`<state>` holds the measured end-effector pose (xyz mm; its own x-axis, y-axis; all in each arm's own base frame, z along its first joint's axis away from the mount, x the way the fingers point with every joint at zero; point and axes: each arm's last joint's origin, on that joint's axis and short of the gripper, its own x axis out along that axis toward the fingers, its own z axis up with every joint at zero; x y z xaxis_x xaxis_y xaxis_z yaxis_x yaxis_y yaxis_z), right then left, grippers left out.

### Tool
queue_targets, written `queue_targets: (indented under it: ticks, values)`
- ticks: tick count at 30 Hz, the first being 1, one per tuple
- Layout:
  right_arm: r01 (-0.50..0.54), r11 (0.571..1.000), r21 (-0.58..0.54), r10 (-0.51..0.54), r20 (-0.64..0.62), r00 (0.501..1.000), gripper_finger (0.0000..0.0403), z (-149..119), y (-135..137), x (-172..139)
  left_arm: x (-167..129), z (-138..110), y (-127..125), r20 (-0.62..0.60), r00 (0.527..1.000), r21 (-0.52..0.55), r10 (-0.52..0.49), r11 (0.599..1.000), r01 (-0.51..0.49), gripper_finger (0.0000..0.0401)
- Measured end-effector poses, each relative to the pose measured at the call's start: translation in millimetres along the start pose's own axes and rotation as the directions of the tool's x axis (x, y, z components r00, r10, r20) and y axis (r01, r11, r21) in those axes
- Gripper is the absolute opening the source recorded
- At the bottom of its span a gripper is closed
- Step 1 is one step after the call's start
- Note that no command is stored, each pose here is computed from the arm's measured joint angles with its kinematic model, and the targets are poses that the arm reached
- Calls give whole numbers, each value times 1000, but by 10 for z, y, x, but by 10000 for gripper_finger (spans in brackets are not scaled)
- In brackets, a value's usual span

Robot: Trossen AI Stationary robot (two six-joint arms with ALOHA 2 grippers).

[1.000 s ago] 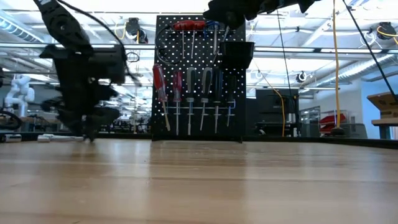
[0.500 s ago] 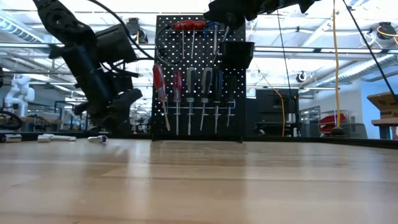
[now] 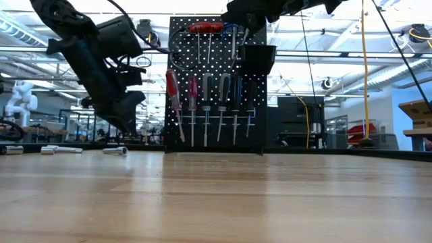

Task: Hang tools onto peg board
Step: Put the extension bar into the black bin on the peg board

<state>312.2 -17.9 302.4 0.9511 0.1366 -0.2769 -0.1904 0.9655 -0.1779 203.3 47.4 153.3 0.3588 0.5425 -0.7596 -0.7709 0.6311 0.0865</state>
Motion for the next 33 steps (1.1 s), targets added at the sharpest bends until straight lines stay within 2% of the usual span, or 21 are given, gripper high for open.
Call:
queue_targets:
  ticks: [4, 7, 10, 14, 17, 21, 28, 33]
  values:
    - [0, 1000, 0, 0, 0, 1000, 212, 0, 0, 0, -28, 19, 6, 16, 1000, 172, -9, 985, 6, 150]
    - [0, 1000, 0, 0, 0, 1000, 212, 0, 0, 0, -28, 20, 8, 17, 1000, 340, -9, 940, 3, 150]
    - [0, 1000, 0, 0, 0, 1000, 212, 0, 0, 0, -28, 19, 8, 16, 1000, 506, -9, 863, -1, 150]
    - [0, 1000, 0, 0, 0, 1000, 212, 0, 0, 0, -27, 15, 11, 12, 1000, 689, -6, 725, -4, 150]
    - [0, 1000, -1, 0, 0, 1000, 212, 0, 0, 0, -13, 28, 38, 10, 1000, 731, 4, 682, -10, 150]
    - [0, 1000, -3, 0, 0, 1000, 212, 0, 0, 0, 29, 57, 112, -16, 1000, 733, 10, 680, 5, 150]
    - [0, 1000, -3, 0, 0, 1000, 212, 0, 0, 0, 119, 65, 293, -177, 978, 664, -106, 721, 198, 150]
    - [0, 1000, -5, 0, 0, 1000, 212, 0, 0, 0, 162, 72, 415, -232, 964, 672, -127, 696, 253, 150]
